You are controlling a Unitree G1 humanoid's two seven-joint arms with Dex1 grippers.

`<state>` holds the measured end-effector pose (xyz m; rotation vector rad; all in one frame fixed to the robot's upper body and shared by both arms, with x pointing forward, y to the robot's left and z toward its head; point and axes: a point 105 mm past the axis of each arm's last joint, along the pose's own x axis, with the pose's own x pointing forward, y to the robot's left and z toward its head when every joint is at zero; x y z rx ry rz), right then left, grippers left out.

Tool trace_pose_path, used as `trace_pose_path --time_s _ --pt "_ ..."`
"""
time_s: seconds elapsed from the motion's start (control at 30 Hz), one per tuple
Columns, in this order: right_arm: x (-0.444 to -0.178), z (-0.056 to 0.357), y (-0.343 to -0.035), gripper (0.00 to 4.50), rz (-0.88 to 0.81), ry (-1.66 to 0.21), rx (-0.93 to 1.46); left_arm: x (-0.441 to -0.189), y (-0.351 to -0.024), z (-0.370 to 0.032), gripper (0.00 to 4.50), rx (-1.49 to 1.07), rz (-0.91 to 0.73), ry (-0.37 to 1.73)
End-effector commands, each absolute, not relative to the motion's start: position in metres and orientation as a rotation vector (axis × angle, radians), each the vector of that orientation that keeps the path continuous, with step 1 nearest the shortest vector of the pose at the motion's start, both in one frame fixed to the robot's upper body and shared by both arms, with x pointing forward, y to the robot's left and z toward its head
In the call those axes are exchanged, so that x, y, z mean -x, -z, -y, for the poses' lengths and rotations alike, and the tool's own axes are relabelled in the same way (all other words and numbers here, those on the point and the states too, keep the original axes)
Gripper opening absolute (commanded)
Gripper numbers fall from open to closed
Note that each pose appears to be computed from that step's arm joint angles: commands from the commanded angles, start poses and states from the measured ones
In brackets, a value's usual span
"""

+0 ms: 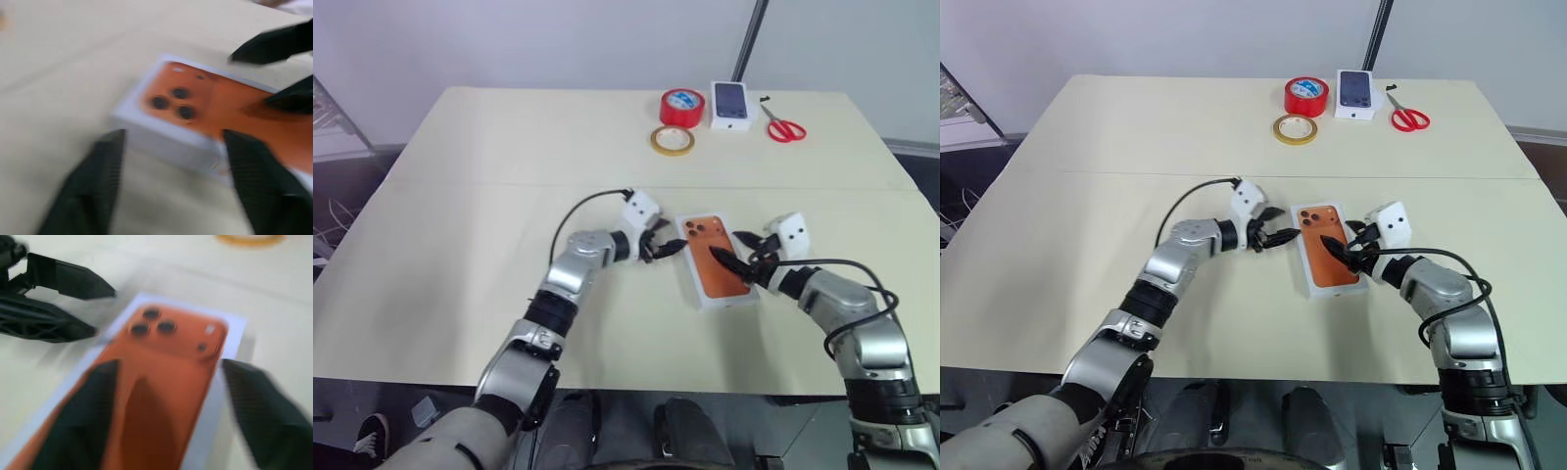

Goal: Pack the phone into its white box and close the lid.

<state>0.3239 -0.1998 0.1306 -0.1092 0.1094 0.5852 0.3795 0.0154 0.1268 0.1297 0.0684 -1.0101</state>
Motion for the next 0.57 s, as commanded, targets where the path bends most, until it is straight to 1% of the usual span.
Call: trace_pose_path --time_s 0.03,0.1,0.13,0.2,0.27,0.33,0.47,0.57 --pt "-0.312 0.204 -0.162 4.5 0.001 -0.671 0.16 -0.374 -0.155 -0.056 4.44 -0.178 0.072 0.966" --pt "-0.304 0.21 -0.163 4.5 -0.001 -0.704 0.197 -0.365 -0.15 -0.079 4.44 -0.168 0.025 0.964" --pt "-0.3 0.214 -0.164 4.5 -0.017 -0.725 0.17 -0.36 -0.149 -0.088 4.44 -0.121 -0.004 0.962" --pt "-0.293 0.23 -0.165 4.5 -0.044 -0.733 0.192 -0.344 -0.149 -0.122 4.44 -0.071 -0.011 0.957" --pt "-0.287 0.242 -0.168 4.5 -0.063 -0.733 0.194 -0.332 -0.146 -0.152 4.44 -0.106 -0.007 0.907" --pt "-0.284 0.25 -0.172 4.5 -0.078 -0.731 0.153 -0.324 -0.137 -0.174 4.44 -0.101 -0.08 0.86" --pt "-0.275 0.258 -0.163 4.5 -0.132 -0.746 0.175 -0.307 -0.132 -0.198 4.44 -0.068 -0.117 0.8" --pt "-0.274 0.262 -0.158 4.5 -0.158 -0.743 0.179 -0.3 -0.128 -0.207 4.44 -0.075 -0.131 0.771"
